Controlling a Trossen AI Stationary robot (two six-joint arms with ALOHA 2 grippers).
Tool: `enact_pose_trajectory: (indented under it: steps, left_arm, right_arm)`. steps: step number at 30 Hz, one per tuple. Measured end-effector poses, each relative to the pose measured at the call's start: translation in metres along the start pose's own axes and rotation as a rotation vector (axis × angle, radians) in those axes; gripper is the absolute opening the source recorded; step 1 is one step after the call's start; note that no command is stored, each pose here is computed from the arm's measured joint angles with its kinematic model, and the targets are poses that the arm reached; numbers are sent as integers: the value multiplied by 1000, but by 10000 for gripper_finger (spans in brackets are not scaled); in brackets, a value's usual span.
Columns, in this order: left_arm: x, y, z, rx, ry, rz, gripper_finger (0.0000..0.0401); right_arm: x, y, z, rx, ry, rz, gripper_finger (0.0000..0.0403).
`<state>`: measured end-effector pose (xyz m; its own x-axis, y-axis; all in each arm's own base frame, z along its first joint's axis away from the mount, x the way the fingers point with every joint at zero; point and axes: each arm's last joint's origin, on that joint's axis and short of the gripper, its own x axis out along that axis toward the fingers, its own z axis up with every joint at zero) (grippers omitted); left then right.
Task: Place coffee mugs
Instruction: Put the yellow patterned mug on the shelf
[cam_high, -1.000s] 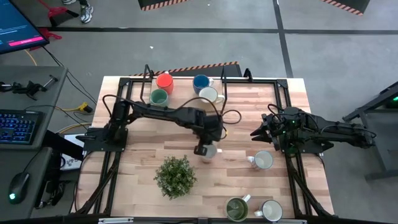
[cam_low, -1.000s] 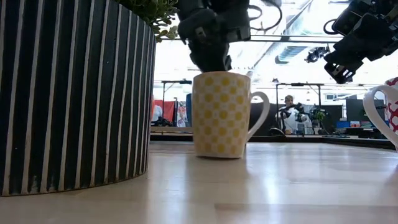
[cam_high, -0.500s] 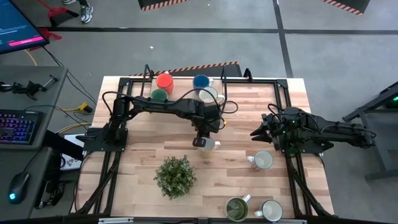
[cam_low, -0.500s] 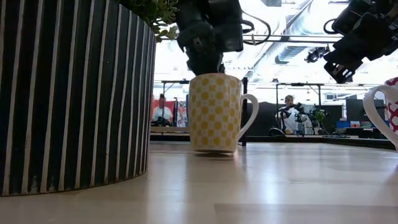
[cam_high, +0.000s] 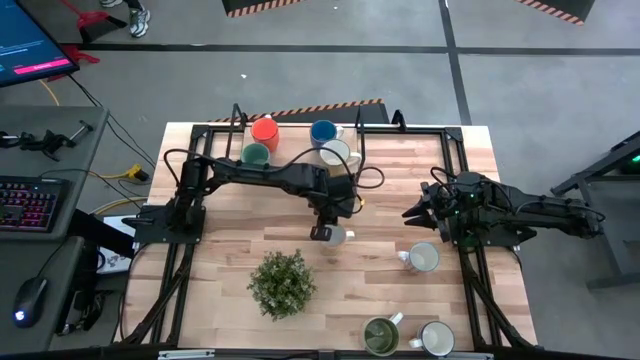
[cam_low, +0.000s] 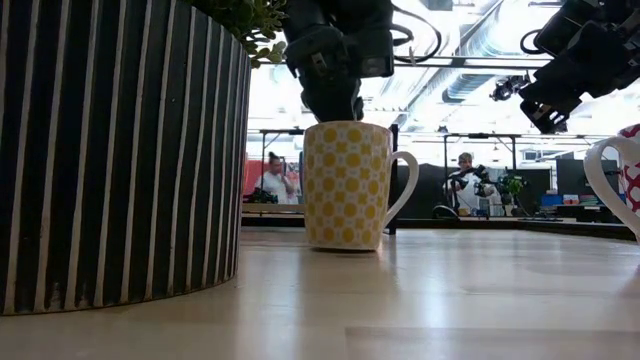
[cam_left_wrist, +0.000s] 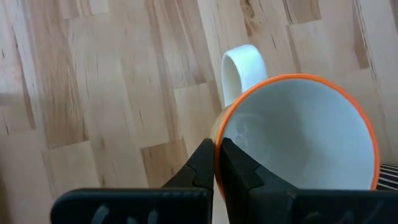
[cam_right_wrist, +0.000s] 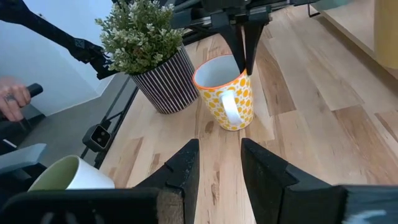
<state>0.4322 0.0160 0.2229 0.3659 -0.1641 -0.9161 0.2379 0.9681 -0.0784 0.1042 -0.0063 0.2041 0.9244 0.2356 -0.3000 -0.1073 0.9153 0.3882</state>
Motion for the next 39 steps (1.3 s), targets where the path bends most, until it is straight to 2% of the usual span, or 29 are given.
enact_pose_trajectory:
  steps: [7,15,24,28,32,35,39]
  left_arm:
    - [1,-8,2,2,2,-5,5]
    - [2,-11,1,-59,16,-2,39]
    - [-21,-15,3,-84,-28,35,78]
    - [-35,-19,2,-104,-39,34,87]
    - [-57,-25,-5,-170,-23,28,86]
    - [-78,-35,-15,-209,35,18,83]
    - [-110,-57,-36,-197,172,-7,81]
  right_arm:
    - [0,0,0,0,0,0,99]
    - [0,0,0,0,0,0,99]
    - [0,0,0,1,3,-1,99]
    - [1,0,-1,3,8,-2,99]
    - [2,-1,-1,9,15,-5,99]
    - [2,-1,-1,18,20,-6,99]
    - [2,-1,-1,18,25,-2,99]
